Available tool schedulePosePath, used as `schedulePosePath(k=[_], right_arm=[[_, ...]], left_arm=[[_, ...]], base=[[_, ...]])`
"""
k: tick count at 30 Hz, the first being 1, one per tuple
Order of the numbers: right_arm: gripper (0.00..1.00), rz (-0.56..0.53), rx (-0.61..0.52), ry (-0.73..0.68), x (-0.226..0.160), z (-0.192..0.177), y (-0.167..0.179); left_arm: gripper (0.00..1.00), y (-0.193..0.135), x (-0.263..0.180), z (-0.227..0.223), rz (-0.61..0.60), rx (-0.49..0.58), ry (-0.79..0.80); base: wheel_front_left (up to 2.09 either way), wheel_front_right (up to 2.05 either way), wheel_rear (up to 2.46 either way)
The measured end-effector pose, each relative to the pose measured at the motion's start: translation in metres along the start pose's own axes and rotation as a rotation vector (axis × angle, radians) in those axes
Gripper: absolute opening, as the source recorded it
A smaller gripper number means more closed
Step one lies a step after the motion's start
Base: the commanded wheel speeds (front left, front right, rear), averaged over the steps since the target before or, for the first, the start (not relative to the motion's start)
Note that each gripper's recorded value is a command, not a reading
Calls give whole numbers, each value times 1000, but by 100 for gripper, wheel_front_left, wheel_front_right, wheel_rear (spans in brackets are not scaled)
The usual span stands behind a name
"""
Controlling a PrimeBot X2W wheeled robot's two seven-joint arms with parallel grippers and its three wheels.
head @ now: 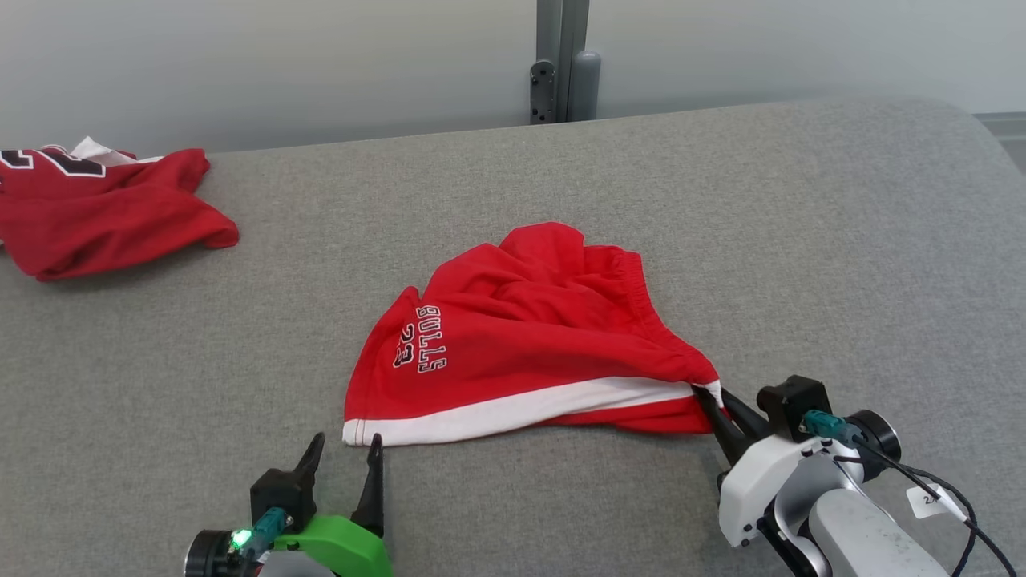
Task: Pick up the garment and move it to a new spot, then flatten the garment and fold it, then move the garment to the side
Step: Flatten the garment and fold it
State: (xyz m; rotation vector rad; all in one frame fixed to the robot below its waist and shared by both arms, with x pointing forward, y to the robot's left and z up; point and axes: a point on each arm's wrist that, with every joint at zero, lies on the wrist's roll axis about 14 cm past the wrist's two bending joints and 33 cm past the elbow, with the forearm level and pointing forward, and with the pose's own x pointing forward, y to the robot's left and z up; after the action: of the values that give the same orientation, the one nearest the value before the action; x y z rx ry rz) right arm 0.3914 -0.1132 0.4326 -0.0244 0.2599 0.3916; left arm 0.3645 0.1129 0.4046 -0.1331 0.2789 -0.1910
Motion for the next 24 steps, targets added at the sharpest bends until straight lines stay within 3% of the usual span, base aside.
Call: schedulePosePath(k=[10, 24], right_arm=[[0, -20, 18, 6, -2, -6, -5], [0, -24, 30, 5, 1, -9, -5]], left_arm=[[100, 1, 13, -22, -24, -1, 90], [100, -22, 19, -12, -99, -38, 53]], base=[[0, 0, 0], [0, 0, 0]])
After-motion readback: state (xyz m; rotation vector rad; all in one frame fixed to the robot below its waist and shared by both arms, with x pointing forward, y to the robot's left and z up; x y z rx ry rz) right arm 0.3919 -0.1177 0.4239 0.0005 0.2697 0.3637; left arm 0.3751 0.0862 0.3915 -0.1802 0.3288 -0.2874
